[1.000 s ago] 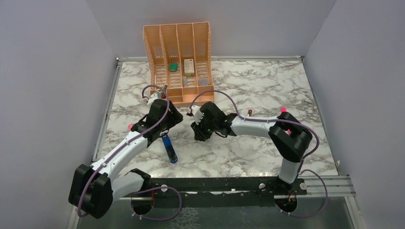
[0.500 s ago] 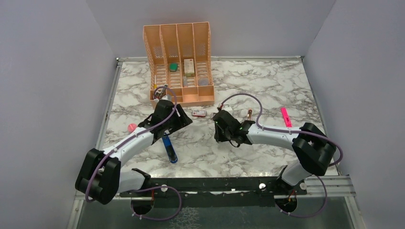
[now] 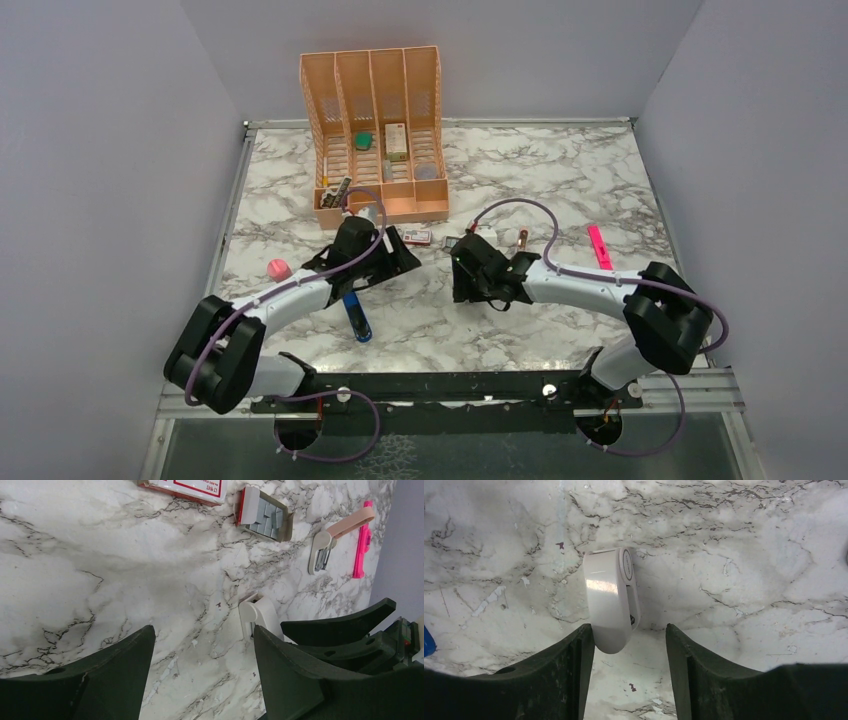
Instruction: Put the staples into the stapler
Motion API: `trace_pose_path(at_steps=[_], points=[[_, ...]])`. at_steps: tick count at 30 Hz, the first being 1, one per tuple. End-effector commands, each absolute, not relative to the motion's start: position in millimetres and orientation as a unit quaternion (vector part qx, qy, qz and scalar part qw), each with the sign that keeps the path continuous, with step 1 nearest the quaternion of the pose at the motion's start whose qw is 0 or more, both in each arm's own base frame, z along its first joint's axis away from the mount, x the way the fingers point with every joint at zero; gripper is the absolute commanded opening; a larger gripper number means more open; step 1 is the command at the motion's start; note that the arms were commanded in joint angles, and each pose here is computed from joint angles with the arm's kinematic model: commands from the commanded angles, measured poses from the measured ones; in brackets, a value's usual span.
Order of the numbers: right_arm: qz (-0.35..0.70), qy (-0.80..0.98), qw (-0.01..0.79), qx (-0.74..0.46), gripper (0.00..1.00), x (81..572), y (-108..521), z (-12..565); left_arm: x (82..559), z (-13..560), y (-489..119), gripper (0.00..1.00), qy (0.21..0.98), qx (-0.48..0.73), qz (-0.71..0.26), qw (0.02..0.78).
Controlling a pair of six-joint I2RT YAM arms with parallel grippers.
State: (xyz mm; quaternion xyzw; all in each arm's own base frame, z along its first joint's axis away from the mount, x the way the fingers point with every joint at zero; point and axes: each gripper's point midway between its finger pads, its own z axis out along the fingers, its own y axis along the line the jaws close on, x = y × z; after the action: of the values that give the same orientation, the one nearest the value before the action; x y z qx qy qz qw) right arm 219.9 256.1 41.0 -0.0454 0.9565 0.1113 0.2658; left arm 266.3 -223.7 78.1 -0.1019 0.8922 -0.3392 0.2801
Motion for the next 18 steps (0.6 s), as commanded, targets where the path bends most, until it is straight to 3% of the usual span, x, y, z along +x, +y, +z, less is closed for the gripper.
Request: trace_pose_path(at_steps=[1,5,11,15,18], points=[[0.129,0.956,0.255,-0.068,0.57,214.4,262.7,47.4,260.9,75.1,-236.8,0.73,0.887,-0.087,-0.362,0.273],[0.141,0.952,0.258,-0.079,0.48,217.8,271.7,50.3,256.8,70.3,-240.7,0.74,0.888,-0.083,-0.365,0.269],[0.143,0.952,0.257,-0.086,0.25,220.0,276.1,50.4,247.4,58.5,-246.6,0.82,0.898,-0.066,-0.353,0.255],[0.165,0.948,0.260,-0.078,0.22,219.7,281.5,58.6,239.8,58.5,-255.0,0.83,0.895,-0.045,-0.364,0.255],[0.197,0.944,0.254,-0.068,0.22,218.1,288.6,67.9,235.0,61.6,-262.4,0.77,0.886,-0.037,-0.383,0.260]])
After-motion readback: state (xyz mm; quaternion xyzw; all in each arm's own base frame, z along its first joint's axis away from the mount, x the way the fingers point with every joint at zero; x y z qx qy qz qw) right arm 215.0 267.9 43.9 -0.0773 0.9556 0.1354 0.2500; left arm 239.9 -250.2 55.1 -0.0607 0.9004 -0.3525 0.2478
